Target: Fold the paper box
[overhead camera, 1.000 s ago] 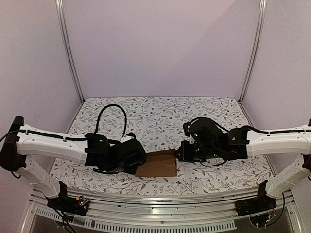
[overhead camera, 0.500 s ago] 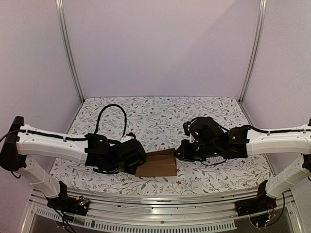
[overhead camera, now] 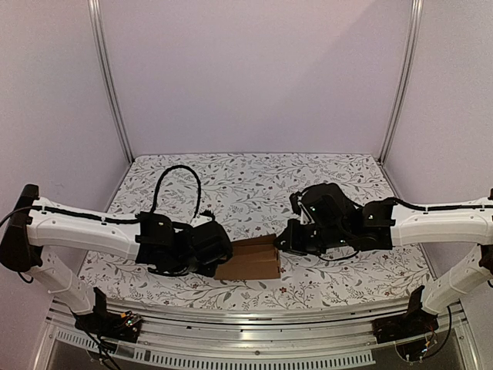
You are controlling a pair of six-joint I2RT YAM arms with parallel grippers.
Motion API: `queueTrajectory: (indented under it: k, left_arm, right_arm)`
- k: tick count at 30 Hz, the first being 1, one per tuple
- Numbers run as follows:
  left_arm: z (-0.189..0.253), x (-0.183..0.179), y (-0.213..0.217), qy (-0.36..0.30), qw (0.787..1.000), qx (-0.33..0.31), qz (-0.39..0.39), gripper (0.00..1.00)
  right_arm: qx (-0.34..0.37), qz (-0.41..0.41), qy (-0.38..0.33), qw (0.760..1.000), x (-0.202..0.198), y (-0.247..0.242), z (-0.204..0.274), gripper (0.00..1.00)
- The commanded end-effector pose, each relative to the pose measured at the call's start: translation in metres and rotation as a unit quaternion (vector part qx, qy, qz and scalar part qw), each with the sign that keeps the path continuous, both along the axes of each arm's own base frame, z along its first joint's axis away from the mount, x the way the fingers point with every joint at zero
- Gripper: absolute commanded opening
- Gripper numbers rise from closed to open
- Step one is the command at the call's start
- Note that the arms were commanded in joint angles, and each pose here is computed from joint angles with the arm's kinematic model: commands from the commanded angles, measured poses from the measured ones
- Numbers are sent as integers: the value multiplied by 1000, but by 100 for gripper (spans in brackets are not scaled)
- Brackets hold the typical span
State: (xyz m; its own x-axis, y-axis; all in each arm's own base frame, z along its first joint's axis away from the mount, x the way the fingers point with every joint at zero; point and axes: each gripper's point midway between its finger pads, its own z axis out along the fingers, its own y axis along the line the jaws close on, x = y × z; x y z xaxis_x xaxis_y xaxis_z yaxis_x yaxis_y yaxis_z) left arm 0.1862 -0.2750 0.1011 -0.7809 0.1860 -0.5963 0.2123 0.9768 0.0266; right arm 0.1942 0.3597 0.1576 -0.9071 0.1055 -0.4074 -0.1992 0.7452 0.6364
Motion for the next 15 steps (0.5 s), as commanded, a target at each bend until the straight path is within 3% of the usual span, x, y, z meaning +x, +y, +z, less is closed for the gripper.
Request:
queueTrajectory:
  k: [1, 15]
  left_arm:
    - [-2, -8, -16, 4, 1000, -3, -29, 0]
    - [-3, -8, -18, 5, 1000, -1, -29, 0]
  right_arm:
    - [73, 15, -12, 997, 2, 21, 41, 0]
    - [88, 14, -8, 996, 1, 24, 44, 0]
